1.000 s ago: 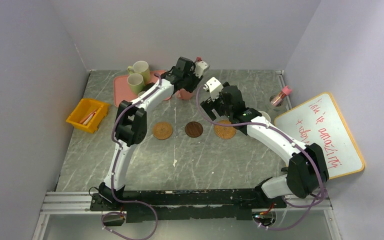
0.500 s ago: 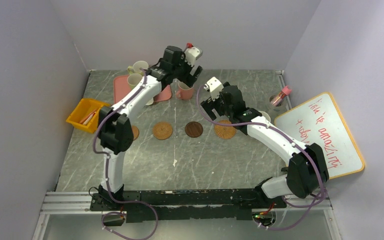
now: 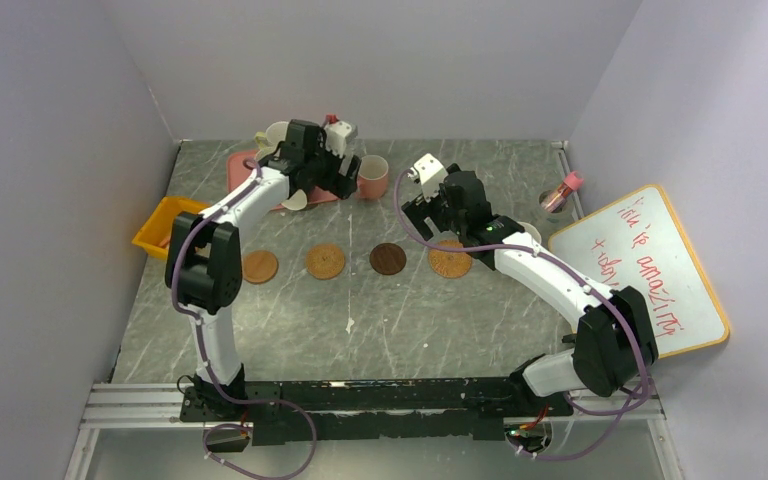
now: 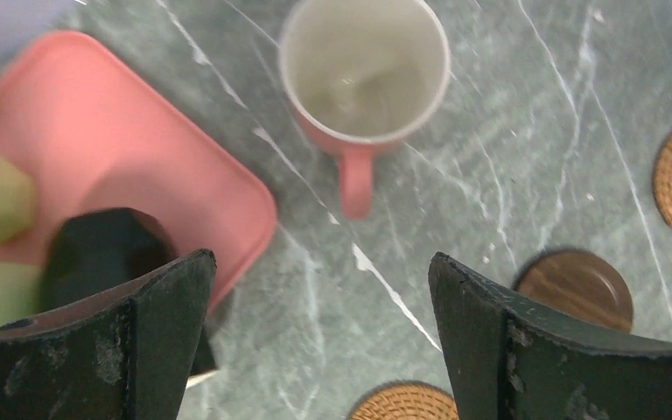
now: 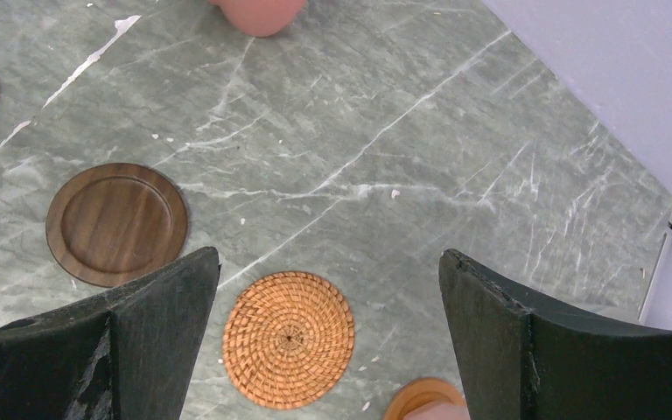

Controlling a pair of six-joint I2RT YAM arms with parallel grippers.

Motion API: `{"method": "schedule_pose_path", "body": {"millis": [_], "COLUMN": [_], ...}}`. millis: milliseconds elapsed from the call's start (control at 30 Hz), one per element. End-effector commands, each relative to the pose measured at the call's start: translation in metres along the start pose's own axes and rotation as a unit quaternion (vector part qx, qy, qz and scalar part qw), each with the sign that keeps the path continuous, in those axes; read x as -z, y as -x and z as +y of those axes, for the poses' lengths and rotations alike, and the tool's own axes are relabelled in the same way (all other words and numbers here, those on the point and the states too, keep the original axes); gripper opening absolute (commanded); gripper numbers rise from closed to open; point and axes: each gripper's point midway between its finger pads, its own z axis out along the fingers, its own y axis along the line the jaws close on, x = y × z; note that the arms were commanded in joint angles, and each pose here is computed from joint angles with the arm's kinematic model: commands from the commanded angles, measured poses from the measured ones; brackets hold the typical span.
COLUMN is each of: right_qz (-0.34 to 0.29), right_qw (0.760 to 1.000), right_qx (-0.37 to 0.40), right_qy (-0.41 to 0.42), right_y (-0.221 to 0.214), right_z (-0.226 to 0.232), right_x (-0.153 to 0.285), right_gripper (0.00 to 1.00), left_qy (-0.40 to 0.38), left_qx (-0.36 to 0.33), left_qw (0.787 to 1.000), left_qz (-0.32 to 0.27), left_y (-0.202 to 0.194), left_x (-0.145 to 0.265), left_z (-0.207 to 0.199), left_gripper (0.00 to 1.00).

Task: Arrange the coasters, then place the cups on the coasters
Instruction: Place the cup at the center of the board.

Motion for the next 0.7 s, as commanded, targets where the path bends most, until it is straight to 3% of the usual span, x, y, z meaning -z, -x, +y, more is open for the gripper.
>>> {"method": "schedule_pose_path", "body": {"millis": [0,167,667], "right_qz": [-0.036,-0.036,-0.037], "right_qw": [0.999,0.999,0.999], "right_qx": [-0.016,-0.016,-0.015], "right_qy": [-0.007,-0.005,0.0], "right_y": [0.019,0.019,0.019], "right_z": [-0.007,-0.006,-0.005], "right_x": [0.009,0.009,0.009], "right_gripper": [1.0,1.0,1.0], "left_qy": [-0.072,-0.104,-0.088], "left_qx": [0.001,-0.006,-0.041], "left_qw": [0.997,0.994,0.995], "left_qz": [-0.038,-0.035,-0.013], "left_y": [0.009,-0.003,-0.02], "left_x": [-0.003,-0.013,-0.045], "left_z": [-0.034,-0.051,-0.076], "left_gripper": [0.97,0.97,0.97]}}
